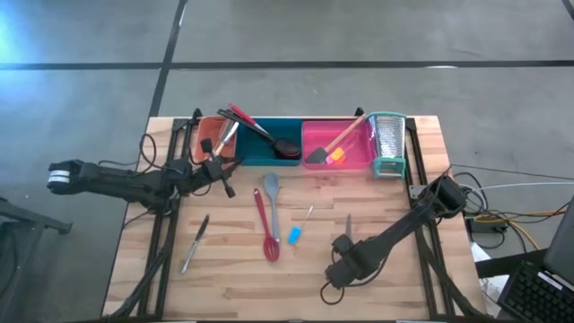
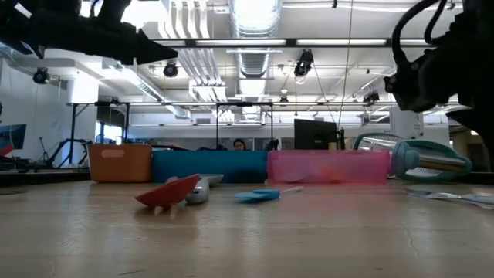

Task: Pick & Place Kitchen Items
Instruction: Put the white patterned knife into the orange bin

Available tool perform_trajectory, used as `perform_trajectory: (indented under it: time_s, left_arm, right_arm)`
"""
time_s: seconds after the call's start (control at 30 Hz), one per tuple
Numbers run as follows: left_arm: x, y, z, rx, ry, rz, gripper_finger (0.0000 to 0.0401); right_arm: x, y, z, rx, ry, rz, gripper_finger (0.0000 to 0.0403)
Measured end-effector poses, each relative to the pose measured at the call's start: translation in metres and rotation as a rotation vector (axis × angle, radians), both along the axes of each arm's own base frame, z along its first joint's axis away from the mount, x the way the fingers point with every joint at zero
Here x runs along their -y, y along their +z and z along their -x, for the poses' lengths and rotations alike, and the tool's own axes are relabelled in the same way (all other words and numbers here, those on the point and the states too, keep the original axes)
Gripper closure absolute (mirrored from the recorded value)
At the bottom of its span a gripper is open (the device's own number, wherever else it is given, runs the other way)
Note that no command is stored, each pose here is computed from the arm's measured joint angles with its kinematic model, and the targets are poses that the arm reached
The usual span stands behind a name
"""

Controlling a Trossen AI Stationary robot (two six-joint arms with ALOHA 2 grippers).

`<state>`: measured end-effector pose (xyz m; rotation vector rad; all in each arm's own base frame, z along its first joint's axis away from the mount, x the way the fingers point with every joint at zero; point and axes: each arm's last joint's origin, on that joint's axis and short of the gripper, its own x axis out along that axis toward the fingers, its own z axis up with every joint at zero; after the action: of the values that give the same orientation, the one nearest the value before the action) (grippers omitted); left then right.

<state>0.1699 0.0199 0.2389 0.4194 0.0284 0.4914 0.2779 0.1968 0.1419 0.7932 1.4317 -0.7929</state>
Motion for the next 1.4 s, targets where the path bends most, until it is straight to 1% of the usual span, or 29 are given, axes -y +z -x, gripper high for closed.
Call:
perform_trajectory:
  time_s: [0.13,0.23,0.33,0.5,0.53,0.63,0.77,0.83,0.87,0.97,1.03,1.13,1.23,1.3,1.4]
  left_arm:
    - [0.0,-0.001,0.0,-0.008,0.0,0.004,0.0389]
    - [0.0,-0.001,0.0,-0.009,0.0,0.007,0.0389]
    - [0.0,-0.001,0.0,-0.011,0.0,0.007,0.0389]
    - [0.0,-0.002,0.0,-0.014,0.0,0.008,0.0389]
    - [0.0,-0.002,0.0,-0.014,0.0,0.008,0.0389]
    - [0.0,-0.002,0.0,-0.015,0.0,0.007,0.0389]
    - [0.0,-0.002,0.0,-0.015,0.0,0.007,0.0389]
    - [0.0,-0.002,0.0,-0.011,0.0,0.017,0.0389]
    - [0.0,-0.002,0.0,-0.01,-0.001,0.026,0.0389]
    - [0.0,-0.004,0.0,-0.024,-0.001,0.036,0.0389]
    - [0.0,-0.005,0.0,-0.033,-0.002,0.046,0.0389]
    - [0.0,-0.007,0.0,-0.031,-0.007,0.075,0.0389]
    - [0.001,-0.008,-0.001,-0.017,-0.042,0.125,0.0389]
    - [0.003,-0.007,-0.001,0.006,-0.105,0.167,0.0389]
    - [0.007,-0.005,-0.003,0.033,-0.25,0.223,0.0389]
  right_arm:
    - [0.002,-0.009,0.004,0.027,-0.028,-0.022,0.0193]
    - [0.005,-0.016,0.007,0.024,-0.049,-0.02,0.0223]
    - [0.007,-0.019,0.011,0.009,-0.061,-0.009,0.0269]
    - [0.007,-0.021,0.014,0.002,-0.031,0.004,0.037]
    - [0.007,-0.021,0.014,0.003,-0.022,0.004,0.0377]
    - [0.006,-0.018,0.013,-0.003,-0.024,0.009,0.0382]
    - [0.005,-0.001,0.011,0.008,0.018,0.009,0.0383]
    - [0.006,0.008,0.012,0.004,0.025,0.044,0.0384]
    - [0.007,0.017,0.013,0.022,0.029,0.065,0.0384]
    - [0.007,0.046,0.012,0.136,0.038,0.095,0.0384]
    - [0.01,0.055,0.015,0.178,0.057,0.153,0.0384]
    - [0.013,0.076,0.018,0.318,0.078,0.231,0.0384]
    - [0.02,0.093,0.024,0.437,0.134,0.334,0.0384]
    - [0.025,0.099,0.026,0.49,0.181,0.43,0.0384]
    - [0.034,0.115,0.028,0.587,0.247,0.549,0.0384]
